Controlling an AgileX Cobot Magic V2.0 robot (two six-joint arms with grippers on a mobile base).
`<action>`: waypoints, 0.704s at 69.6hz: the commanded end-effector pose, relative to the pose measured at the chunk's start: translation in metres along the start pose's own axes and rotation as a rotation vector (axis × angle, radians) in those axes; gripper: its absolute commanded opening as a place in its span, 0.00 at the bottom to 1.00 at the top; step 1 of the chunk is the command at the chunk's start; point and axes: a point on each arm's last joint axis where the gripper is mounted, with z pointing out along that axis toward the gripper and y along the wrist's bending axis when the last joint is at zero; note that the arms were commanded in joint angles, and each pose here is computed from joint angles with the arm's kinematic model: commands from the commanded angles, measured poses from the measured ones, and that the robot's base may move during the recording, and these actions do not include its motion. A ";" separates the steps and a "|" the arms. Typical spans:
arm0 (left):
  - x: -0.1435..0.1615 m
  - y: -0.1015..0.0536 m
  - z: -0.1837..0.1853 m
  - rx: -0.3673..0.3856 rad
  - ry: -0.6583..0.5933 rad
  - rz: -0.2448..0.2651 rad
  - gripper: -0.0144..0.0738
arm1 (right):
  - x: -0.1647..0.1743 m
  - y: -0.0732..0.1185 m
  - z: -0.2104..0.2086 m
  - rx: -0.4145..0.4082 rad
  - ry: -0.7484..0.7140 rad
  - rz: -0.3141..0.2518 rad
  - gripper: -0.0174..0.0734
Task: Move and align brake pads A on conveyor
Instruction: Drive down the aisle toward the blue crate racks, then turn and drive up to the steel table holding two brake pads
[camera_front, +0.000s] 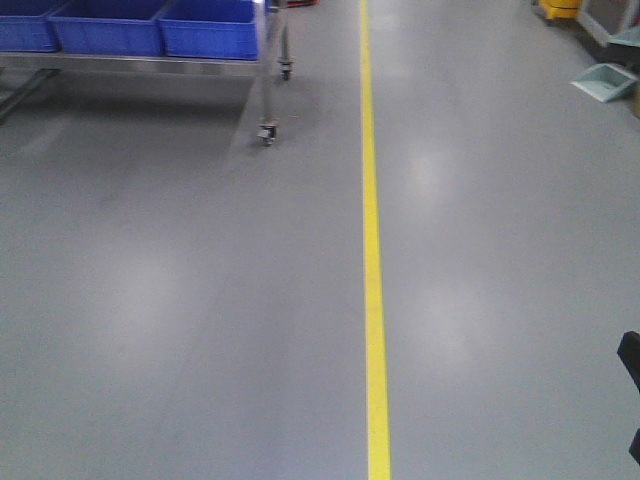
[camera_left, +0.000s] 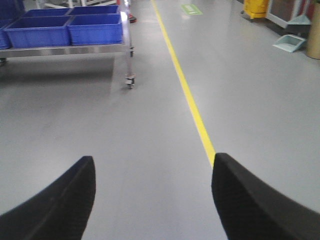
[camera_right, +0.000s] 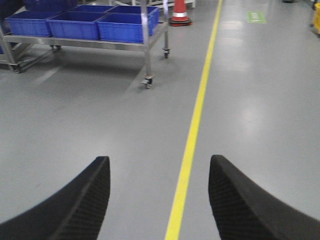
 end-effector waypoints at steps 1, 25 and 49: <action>-0.014 0.000 -0.002 0.003 -0.091 -0.002 0.72 | -0.015 0.000 -0.002 0.007 -0.098 -0.005 0.65; -0.014 0.000 -0.002 0.003 -0.091 -0.002 0.72 | -0.015 0.000 -0.002 0.007 -0.098 -0.005 0.65; -0.014 0.000 -0.002 0.003 -0.091 -0.002 0.72 | -0.015 0.000 -0.002 0.007 -0.098 -0.005 0.65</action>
